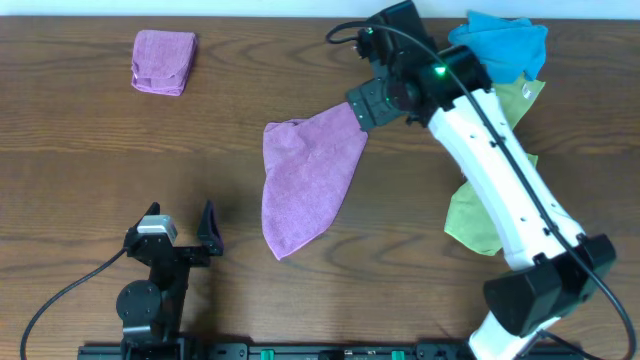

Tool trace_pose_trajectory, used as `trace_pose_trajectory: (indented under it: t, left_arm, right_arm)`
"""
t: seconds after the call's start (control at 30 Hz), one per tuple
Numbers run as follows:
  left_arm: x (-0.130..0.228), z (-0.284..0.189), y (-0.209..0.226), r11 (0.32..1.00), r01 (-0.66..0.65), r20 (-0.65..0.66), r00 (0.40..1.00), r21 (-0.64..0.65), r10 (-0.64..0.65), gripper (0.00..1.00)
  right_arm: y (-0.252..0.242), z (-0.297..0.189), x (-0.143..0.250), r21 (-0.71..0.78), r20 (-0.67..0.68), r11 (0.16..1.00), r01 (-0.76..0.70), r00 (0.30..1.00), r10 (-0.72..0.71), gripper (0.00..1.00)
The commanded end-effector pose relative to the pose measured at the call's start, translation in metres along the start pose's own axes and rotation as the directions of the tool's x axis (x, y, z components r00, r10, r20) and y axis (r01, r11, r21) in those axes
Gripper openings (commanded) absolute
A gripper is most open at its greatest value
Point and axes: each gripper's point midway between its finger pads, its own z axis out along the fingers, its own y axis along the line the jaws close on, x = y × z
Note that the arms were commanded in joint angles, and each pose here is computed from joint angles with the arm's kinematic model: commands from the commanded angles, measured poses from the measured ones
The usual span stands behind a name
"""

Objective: Fold the cloth
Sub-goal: 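Lower the pink cloth onto the table center with the right gripper and release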

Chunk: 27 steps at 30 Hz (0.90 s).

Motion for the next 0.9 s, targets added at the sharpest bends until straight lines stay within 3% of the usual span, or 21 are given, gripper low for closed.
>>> trace_pose_trajectory:
  t: [0.0, 0.27, 0.4, 0.6, 0.87]
  left_arm:
    - [0.019, 0.003, 0.003, 1.0, 0.009, -0.044, 0.999, -0.007, -0.009, 0.96]
    - [0.019, 0.003, 0.003, 1.0, 0.009, -0.044, 0.999, -0.007, -0.009, 0.95]
    - [0.019, 0.003, 0.003, 1.0, 0.009, -0.044, 0.999, -0.007, -0.009, 0.95]
    - [0.019, 0.003, 0.003, 1.0, 0.008, -0.044, 0.999, -0.006, -0.009, 0.95]
    - [0.019, 0.003, 0.003, 1.0, 0.009, -0.044, 0.999, -0.007, -0.009, 0.96]
  right_arm:
    - [-0.006, 0.013, 0.01, -0.097, -0.028, 0.995, -0.031, 0.999, 0.028, 0.99]
    - [0.013, 0.07, 0.042, -0.275, -0.048, 0.961, -0.018, 0.999, 0.005, 0.99]
    - [0.037, 0.082, 0.032, -0.321, 0.033, 0.947, 0.027, 0.999, -0.017, 0.81]
    - [0.075, 0.107, -0.001, -0.306, 0.185, 0.944, 0.123, 0.98, -0.067, 0.81]
    - [0.095, 0.167, -0.002, -0.309, 0.176, 0.947, 0.09, 0.984, -0.036, 0.75]
